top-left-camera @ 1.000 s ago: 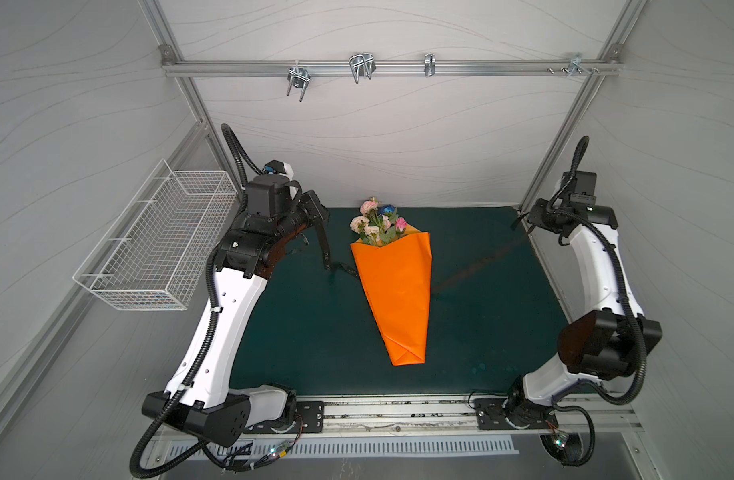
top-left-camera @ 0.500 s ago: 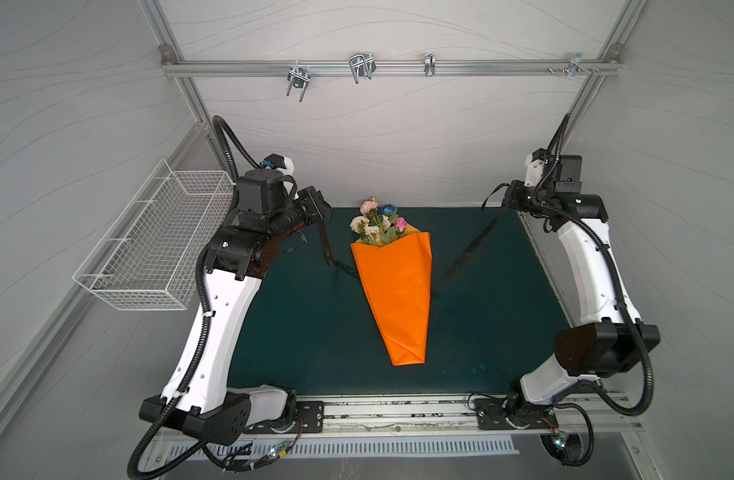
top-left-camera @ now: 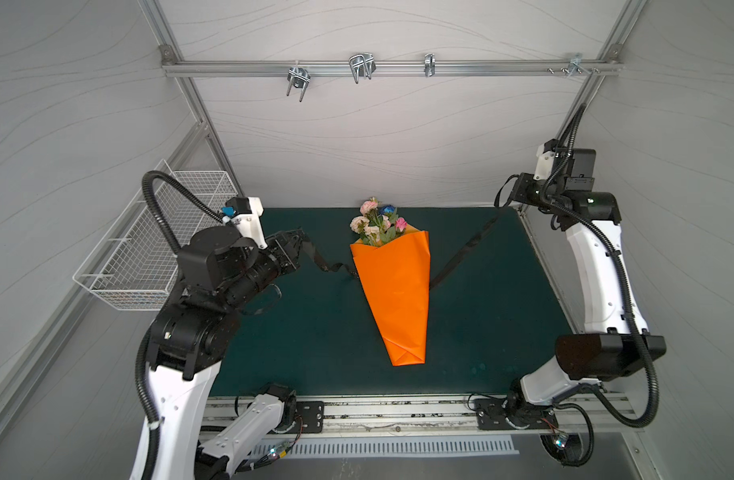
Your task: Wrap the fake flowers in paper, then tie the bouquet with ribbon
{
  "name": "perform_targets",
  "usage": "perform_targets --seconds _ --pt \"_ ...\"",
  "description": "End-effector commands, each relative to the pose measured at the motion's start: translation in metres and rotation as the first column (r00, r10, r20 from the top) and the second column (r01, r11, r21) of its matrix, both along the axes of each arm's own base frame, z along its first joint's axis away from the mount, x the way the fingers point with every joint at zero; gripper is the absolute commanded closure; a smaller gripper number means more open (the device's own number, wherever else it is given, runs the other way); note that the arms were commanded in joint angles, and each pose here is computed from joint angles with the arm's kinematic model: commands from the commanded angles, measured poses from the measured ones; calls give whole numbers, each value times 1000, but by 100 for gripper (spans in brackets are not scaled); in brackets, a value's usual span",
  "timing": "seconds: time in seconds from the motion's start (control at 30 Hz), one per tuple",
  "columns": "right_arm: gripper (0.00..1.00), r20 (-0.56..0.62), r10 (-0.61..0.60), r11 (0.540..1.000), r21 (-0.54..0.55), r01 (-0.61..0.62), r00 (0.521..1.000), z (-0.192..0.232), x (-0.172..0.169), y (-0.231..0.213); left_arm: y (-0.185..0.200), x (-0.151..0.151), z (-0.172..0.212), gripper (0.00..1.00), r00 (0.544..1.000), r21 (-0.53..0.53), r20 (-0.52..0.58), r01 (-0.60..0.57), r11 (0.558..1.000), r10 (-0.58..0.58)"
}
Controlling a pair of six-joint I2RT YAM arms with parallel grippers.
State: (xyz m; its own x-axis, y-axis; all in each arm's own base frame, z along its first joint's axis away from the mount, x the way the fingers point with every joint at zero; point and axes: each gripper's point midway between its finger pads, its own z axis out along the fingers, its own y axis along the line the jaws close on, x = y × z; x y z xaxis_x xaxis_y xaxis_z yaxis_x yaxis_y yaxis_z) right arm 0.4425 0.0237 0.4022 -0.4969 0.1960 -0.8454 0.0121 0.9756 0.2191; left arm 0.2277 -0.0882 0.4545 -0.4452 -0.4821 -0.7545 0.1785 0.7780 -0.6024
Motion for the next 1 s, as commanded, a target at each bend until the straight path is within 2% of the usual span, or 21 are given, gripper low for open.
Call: perform_targets --seconds 0.0,0.2,0.37,0.47,0.53,0.6,0.63,0.7,0.87,0.97 --pt "100 -26 -54 998 -40 53 998 -5 -5 -17 -2 -20 13 100 999 -13 38 40 999 -39" --pt "100 -32 -107 994 -22 107 994 -2 -7 -43 23 -35 10 100 997 77 35 -65 995 62" --pt "100 -36 -110 994 -26 109 993 -2 -6 -46 30 -54 1 100 997 88 19 -76 993 75" --pt "100 -41 -107 994 -23 106 993 -4 -3 -45 19 -70 -5 100 1000 67 2 5 998 -5" --pt "100 -45 -107 994 -31 105 993 -4 -1 -46 1 -85 -2 100 992 36 13 127 991 -128" --pt "100 -49 -114 993 -45 111 992 -5 0 -48 -20 -103 6 100 960 5 36 276 961 -276" --pt "100 -50 -117 992 -49 115 992 -4 -1 -49 -24 -109 10 100 949 -1 48 313 950 -312" --pt "100 -51 -119 992 -52 117 992 -4 -5 -49 -26 -122 19 100 935 11 81 345 939 -345" --pt "100 -51 -136 990 -57 133 989 -6 -19 -51 -13 -149 29 100 933 98 139 321 942 -333" --pt "100 -68 -144 988 -62 140 987 -14 -23 -52 -15 -169 40 100 906 111 193 360 926 -376"
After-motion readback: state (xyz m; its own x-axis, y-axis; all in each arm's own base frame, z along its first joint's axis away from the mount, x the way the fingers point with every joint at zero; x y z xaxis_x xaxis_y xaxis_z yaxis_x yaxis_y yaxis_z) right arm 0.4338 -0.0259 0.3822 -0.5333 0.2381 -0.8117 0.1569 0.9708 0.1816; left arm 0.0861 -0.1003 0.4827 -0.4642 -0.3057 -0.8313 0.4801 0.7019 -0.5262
